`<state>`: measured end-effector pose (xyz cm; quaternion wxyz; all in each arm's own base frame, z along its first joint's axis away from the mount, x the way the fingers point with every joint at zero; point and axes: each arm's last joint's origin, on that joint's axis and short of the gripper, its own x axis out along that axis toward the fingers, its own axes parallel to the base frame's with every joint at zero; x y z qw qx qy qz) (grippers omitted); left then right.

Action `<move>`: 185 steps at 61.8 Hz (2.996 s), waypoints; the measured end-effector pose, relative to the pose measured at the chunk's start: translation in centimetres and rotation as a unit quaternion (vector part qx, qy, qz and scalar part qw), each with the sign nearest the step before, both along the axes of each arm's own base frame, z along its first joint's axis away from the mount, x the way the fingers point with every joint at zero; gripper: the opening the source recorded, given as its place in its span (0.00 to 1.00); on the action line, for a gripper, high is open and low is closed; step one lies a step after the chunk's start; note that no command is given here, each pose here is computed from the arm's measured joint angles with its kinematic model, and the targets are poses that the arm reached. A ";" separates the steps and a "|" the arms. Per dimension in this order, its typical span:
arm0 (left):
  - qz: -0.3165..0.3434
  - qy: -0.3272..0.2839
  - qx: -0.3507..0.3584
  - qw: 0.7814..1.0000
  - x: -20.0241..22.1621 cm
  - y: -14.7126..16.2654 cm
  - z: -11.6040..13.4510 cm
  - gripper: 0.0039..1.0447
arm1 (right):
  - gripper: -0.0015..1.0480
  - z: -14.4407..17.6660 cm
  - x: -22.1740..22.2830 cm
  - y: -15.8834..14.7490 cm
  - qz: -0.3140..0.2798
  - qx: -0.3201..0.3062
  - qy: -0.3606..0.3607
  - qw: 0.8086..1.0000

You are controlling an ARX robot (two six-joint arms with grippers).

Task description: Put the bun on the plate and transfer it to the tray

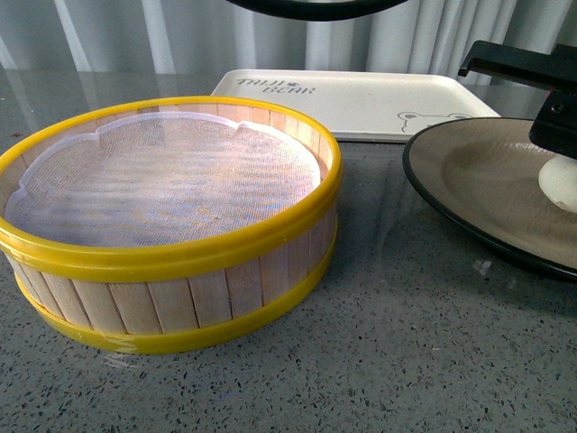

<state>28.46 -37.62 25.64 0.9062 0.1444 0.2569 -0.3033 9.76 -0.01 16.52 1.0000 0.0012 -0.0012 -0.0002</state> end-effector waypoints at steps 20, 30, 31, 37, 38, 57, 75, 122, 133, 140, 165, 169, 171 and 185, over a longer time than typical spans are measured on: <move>0.017 0.003 -0.015 1.000 1.0 0.7 0.7 0.74 | 0.92 0.0 0.0 0.0 0.000 0.000 0.000 1.000; 0.038 -0.005 -0.036 0.999 1.8 2.2 2.2 0.96 | 0.92 0.0 0.0 0.0 0.000 0.000 0.000 1.000; 0.043 -0.009 -0.041 0.998 1.9 2.6 2.6 0.95 | 0.92 0.0 0.0 0.0 0.000 0.000 0.000 1.000; 0.065 -0.035 -0.063 0.995 1.9 4.7 4.7 0.94 | 0.92 0.0 0.0 0.0 0.000 0.000 0.000 1.000; 0.073 -0.044 -0.067 0.994 1.8 5.3 5.2 0.94 | 0.92 0.0 0.0 0.0 0.000 0.000 0.000 1.000; 0.215 -0.134 -0.111 0.961 -2.0 18.4 11.4 0.94 | 0.92 0.0 0.0 0.0 0.000 0.000 0.000 1.000; 0.293 -0.120 -0.068 0.946 -8.5 27.9 7.9 0.94 | 0.92 0.0 0.0 0.0 0.000 0.000 0.000 1.000; 0.302 -0.253 -0.146 0.907 -15.0 36.2 -4.9 0.04 | 0.92 0.0 0.0 0.0 0.000 0.000 0.000 1.000; 0.295 -0.254 -0.148 0.909 -15.7 37.3 -6.1 0.04 | 0.92 0.0 0.0 0.0 0.000 0.000 0.000 1.000; 0.307 -0.257 -0.146 0.905 -16.1 37.6 -6.6 0.04 | 0.92 0.0 0.0 0.0 0.000 0.000 0.000 1.000; 0.305 -0.256 -0.146 0.906 -17.2 37.6 -8.0 0.04 | 0.92 0.0 0.0 0.0 0.000 0.000 0.000 1.000; 0.304 -0.259 -0.148 0.905 -17.3 37.6 -8.3 0.04 | 0.92 0.0 0.0 0.0 0.000 0.000 0.000 1.000; 0.303 -0.263 -0.148 0.904 -17.3 37.6 -8.2 0.04 | 0.92 0.0 0.0 0.0 0.000 0.000 0.000 1.000; 0.302 -0.270 -0.151 0.902 -17.8 37.6 -8.1 0.04 | 0.92 0.0 0.0 0.0 0.000 0.000 0.000 1.000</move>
